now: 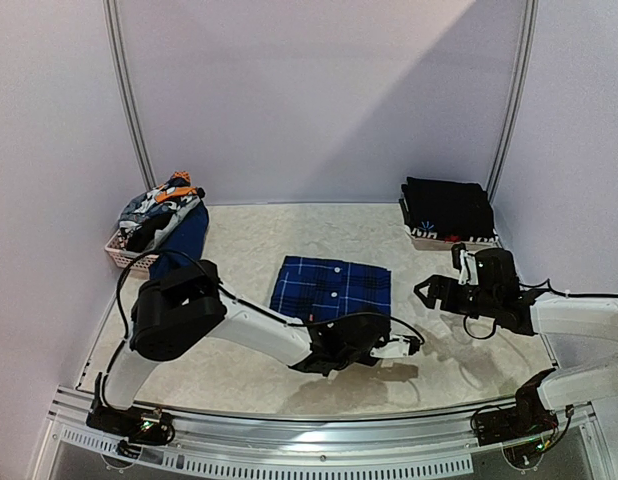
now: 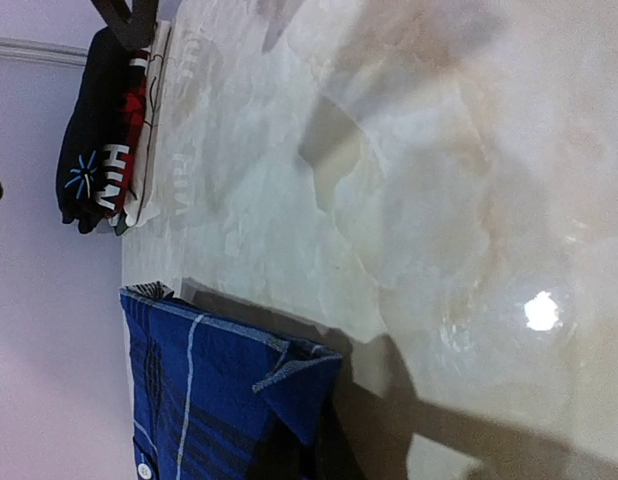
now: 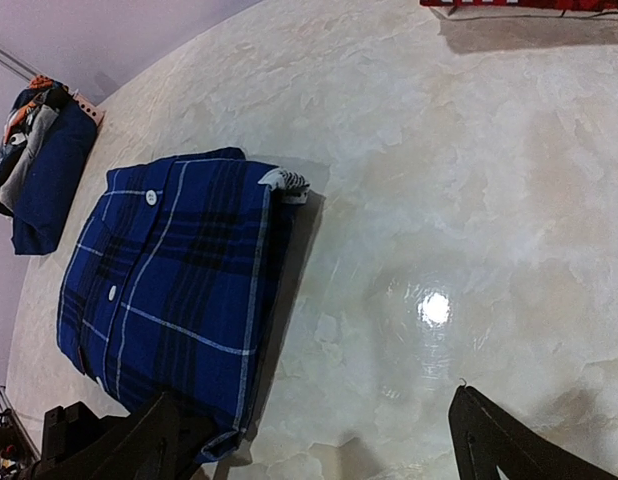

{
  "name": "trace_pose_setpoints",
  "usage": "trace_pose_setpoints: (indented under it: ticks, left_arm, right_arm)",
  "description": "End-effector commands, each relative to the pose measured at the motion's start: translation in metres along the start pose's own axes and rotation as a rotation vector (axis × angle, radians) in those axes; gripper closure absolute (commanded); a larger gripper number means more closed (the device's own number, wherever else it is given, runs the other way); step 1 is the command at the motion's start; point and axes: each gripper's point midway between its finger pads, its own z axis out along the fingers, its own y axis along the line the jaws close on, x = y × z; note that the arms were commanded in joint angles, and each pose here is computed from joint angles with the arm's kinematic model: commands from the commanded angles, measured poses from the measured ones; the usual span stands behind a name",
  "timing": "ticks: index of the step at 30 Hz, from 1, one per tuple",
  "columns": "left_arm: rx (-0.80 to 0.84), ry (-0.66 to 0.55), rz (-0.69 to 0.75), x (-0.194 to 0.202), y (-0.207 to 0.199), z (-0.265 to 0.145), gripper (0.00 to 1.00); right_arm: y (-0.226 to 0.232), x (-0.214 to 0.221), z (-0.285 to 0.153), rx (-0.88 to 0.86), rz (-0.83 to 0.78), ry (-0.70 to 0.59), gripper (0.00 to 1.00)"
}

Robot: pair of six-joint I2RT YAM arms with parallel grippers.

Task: Fold and stack the mixed laundry pile
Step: Adjust the square-folded shirt at the center of the board, then pick up the square-folded shirt from the center of the board.

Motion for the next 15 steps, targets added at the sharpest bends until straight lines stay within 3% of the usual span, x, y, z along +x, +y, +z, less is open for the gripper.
trace_pose_setpoints:
  ticks: [1, 15]
  left_arm:
    - [-0.017, -0.091, -0.153, -0.007, 0.03, -0.016, 1.0]
    - [-0.033, -0.203, -0.344, -0.001, 0.065, -0.045, 1.0]
  right_arm:
    - [0.006, -0.006, 0.001, -0.021, 0.026, -0.001, 0.04]
    - [0.032, 0.001, 0.015, -0.147, 0.213, 0.114, 0.01]
